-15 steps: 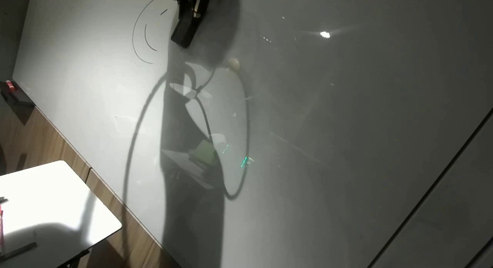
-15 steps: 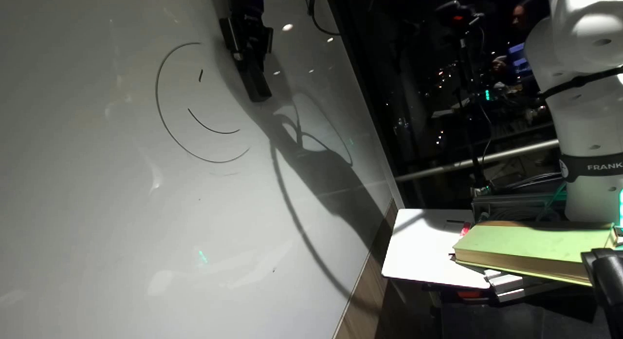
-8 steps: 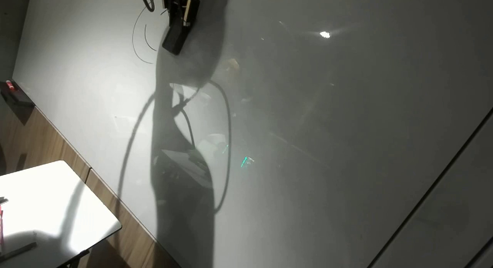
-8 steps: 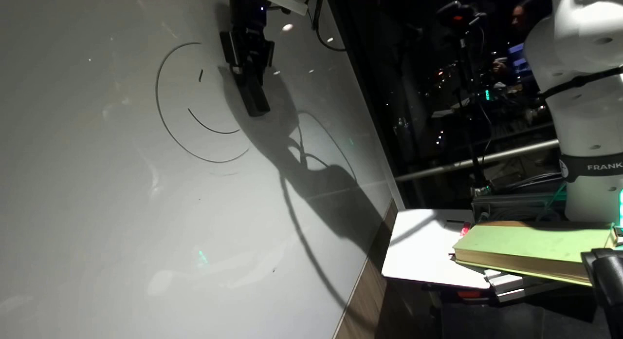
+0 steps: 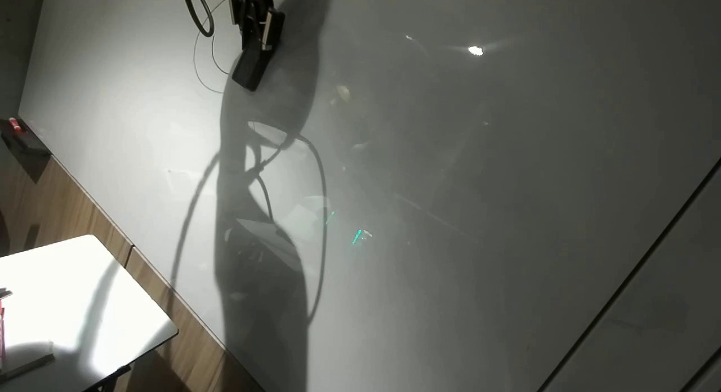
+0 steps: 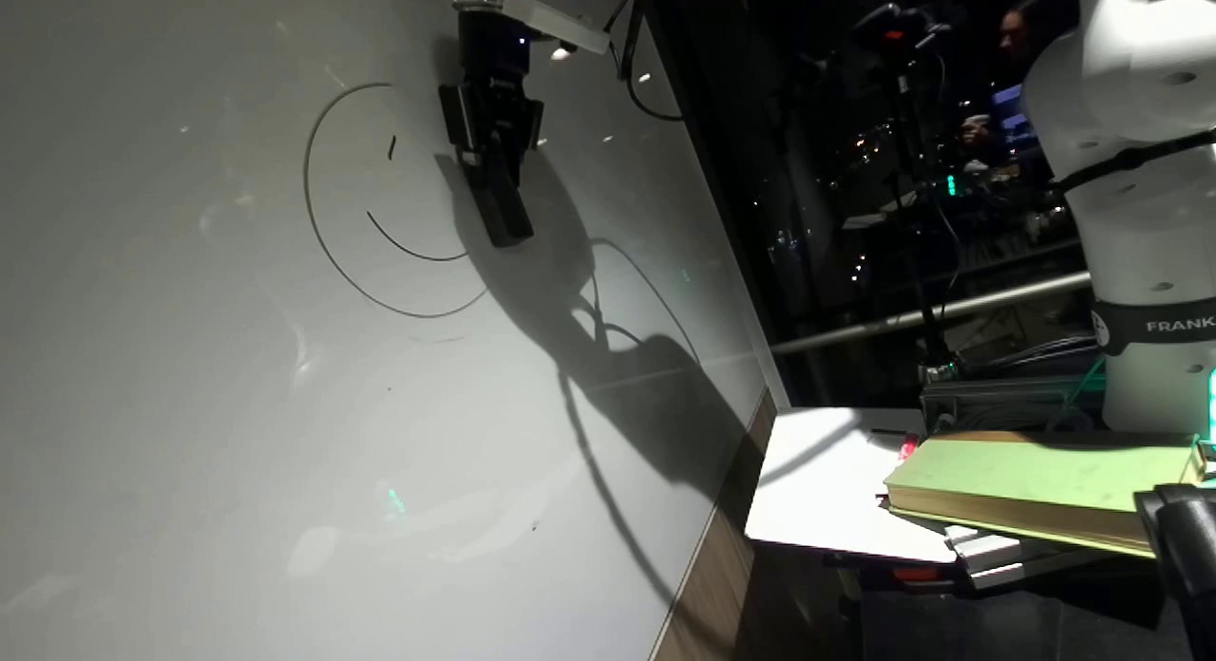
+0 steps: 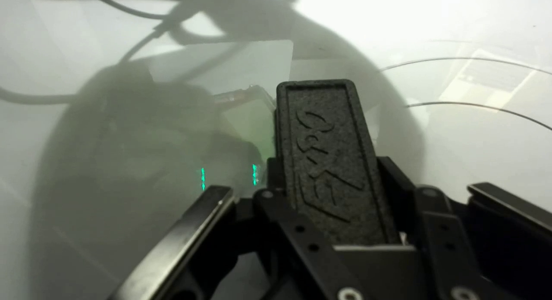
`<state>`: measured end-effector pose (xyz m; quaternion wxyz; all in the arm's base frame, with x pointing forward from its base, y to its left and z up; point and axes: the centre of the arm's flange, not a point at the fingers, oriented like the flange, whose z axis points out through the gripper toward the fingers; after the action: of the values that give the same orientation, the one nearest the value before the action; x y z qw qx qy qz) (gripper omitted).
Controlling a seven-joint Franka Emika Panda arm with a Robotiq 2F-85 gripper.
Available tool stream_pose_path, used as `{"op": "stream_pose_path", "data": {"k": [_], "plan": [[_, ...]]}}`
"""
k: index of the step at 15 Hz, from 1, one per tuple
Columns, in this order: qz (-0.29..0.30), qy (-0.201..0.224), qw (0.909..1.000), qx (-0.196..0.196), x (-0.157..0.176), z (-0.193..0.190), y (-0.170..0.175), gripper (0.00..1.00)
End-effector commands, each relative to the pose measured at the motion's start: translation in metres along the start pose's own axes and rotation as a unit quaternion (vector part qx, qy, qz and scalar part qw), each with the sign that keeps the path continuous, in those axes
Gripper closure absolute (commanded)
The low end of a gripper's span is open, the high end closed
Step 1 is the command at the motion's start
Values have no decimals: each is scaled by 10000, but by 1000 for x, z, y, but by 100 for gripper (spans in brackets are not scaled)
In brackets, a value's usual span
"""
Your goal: Erase the drawing on the whiteboard
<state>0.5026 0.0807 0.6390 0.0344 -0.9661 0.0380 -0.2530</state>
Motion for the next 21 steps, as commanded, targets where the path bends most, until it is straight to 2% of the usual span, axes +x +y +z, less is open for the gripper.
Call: {"op": "stream_pose_path", "data": {"k": [1,6,11,13,17,21], "plan": [[30,325,9995,15,13,29,12,70],[142,458,9987,-191,32,48,53,70],[356,318,9985,-276,38,58,80,70],[422,215,9987,-202,28,53,72,70],[342,326,9989,-67,12,40,31,70],[116,389,9992,-44,-2,53,0,70]]}}
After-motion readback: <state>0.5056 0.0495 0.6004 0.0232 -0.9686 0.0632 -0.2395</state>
